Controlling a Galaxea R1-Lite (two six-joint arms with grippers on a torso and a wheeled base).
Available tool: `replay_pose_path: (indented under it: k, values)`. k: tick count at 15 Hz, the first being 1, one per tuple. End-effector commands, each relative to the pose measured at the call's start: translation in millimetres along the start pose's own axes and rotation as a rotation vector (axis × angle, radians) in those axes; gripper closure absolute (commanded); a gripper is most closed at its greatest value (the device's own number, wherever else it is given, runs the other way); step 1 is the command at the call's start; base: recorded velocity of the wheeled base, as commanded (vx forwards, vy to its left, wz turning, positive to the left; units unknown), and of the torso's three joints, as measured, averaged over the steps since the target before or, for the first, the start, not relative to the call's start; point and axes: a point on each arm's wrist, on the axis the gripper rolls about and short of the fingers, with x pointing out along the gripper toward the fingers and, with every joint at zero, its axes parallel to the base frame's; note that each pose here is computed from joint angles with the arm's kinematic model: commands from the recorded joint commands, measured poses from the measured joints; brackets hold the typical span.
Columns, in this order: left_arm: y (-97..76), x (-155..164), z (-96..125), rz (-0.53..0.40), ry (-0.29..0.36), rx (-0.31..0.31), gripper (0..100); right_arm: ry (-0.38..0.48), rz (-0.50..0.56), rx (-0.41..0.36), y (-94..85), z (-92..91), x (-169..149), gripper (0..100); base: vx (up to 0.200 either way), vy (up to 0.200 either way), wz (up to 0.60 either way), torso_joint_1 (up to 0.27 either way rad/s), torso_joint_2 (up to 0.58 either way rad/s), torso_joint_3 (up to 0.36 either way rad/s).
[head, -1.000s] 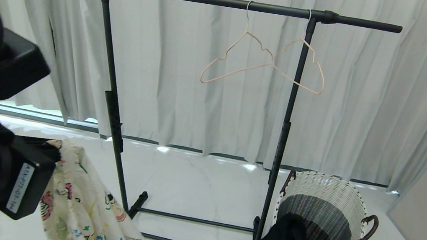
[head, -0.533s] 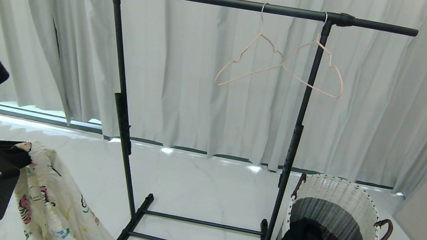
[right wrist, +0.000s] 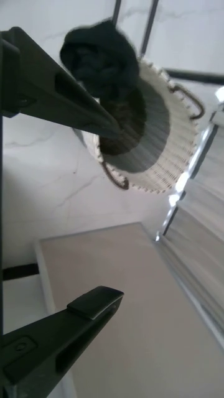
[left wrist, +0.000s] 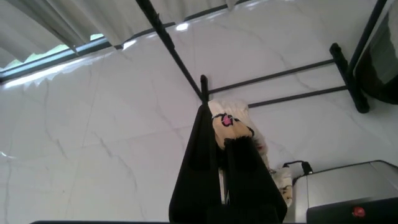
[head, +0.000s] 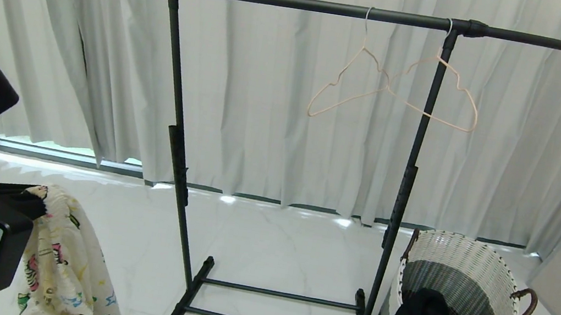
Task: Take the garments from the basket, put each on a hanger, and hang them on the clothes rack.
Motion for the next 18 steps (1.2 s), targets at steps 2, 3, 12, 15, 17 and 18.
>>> replay_pose_path:
  k: [2,3,12,15,17,18]
  values:
    - [-0.4,1,0,0.002,0.002,0.001,100,0.019,-0.016,-0.029,-1.6,-3.6,2,0,0.0,0.0,0.0,0.0,0.0,0.0]
    - [-1.0,1,0,0.002,0.005,0.003,100,0.024,-0.025,-0.04,-2.4,-5.1,2,0,0.0,0.0,0.0,0.0,0.0,0.0]
    - [2.4,-4,9,0.001,-0.029,0.021,100,-0.025,-0.022,-0.052,-0.7,-13.1,6,0,0.0,0.0,0.0,0.017,-0.06,-0.038]
    - [3.7,-6,9,0.0,-0.035,0.016,100,0.006,-0.004,-0.048,5.1,-22.7,8,0,0.0,0.0,0.0,0.128,-0.4,-0.268]
    - [4.2,-6,9,0.008,-0.037,0.015,100,0.006,0.001,-0.048,6.2,-24.2,8,0,0.0,0.0,0.0,0.161,-0.45,-0.286]
    - [4.4,-6,9,0.009,-0.038,0.015,100,0.005,0.003,-0.046,6.3,-24.1,8,0,0.0,0.0,0.0,0.168,-0.46,-0.281]
